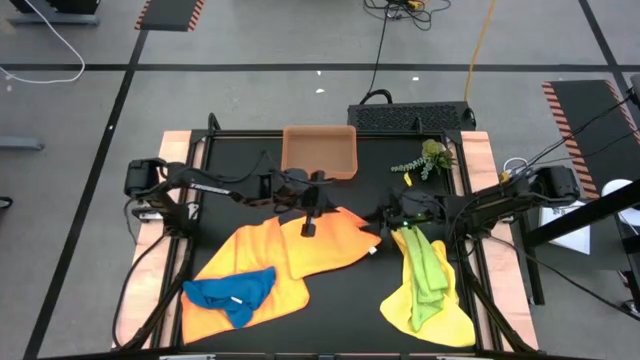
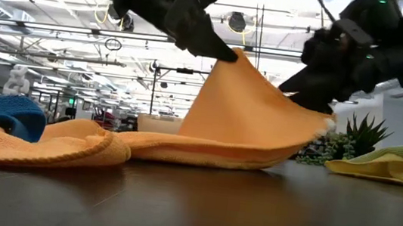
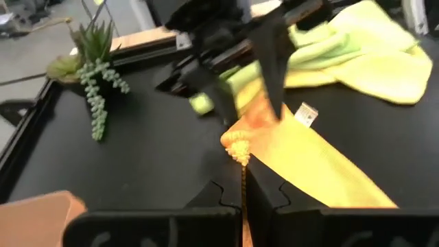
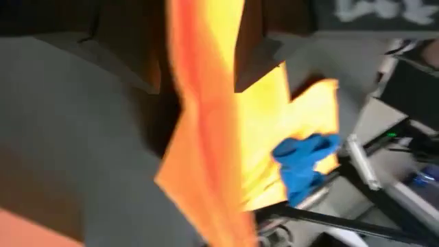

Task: Fold microfiber towels
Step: Fold the right orange towel

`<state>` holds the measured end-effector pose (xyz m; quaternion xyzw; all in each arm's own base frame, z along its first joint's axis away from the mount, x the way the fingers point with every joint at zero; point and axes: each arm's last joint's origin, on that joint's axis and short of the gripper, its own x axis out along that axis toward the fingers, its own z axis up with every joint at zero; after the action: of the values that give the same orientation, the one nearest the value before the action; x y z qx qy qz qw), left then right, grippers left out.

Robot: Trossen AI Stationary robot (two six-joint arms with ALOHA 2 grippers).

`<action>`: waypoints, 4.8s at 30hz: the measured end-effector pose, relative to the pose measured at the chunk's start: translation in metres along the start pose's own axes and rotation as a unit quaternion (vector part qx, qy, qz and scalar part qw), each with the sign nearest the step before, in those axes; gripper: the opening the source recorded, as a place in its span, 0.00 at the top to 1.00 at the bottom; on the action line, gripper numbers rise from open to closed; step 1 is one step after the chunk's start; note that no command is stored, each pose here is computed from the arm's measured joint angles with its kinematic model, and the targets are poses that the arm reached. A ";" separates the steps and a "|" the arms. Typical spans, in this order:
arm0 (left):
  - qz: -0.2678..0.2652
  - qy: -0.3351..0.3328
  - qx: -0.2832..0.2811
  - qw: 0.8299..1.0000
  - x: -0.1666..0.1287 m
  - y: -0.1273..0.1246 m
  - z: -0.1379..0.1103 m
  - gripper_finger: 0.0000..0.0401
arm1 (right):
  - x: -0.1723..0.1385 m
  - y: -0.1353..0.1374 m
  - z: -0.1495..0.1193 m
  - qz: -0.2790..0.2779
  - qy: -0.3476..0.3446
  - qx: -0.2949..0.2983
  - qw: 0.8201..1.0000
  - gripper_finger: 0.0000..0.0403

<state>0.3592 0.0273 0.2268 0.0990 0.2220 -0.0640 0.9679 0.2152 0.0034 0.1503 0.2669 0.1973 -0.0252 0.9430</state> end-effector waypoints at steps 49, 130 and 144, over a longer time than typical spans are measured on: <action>0.053 0.012 -0.004 0.998 -0.003 0.012 -0.003 0.98 | -0.012 0.003 -0.071 -0.123 -0.065 -0.054 0.989 0.93; 0.137 0.084 -0.111 0.981 -0.007 0.000 -0.077 0.99 | 0.015 0.013 0.042 -0.277 0.023 -0.116 0.954 1.00; 0.046 0.086 -0.045 0.994 -0.001 -0.066 -0.070 0.98 | 0.024 0.060 -0.001 -0.163 0.084 -0.137 0.974 1.00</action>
<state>0.3182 -0.0217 0.1551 0.0703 0.3022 -0.0008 0.9507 0.2463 0.0567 0.1703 0.1005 0.3177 -0.1286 0.9340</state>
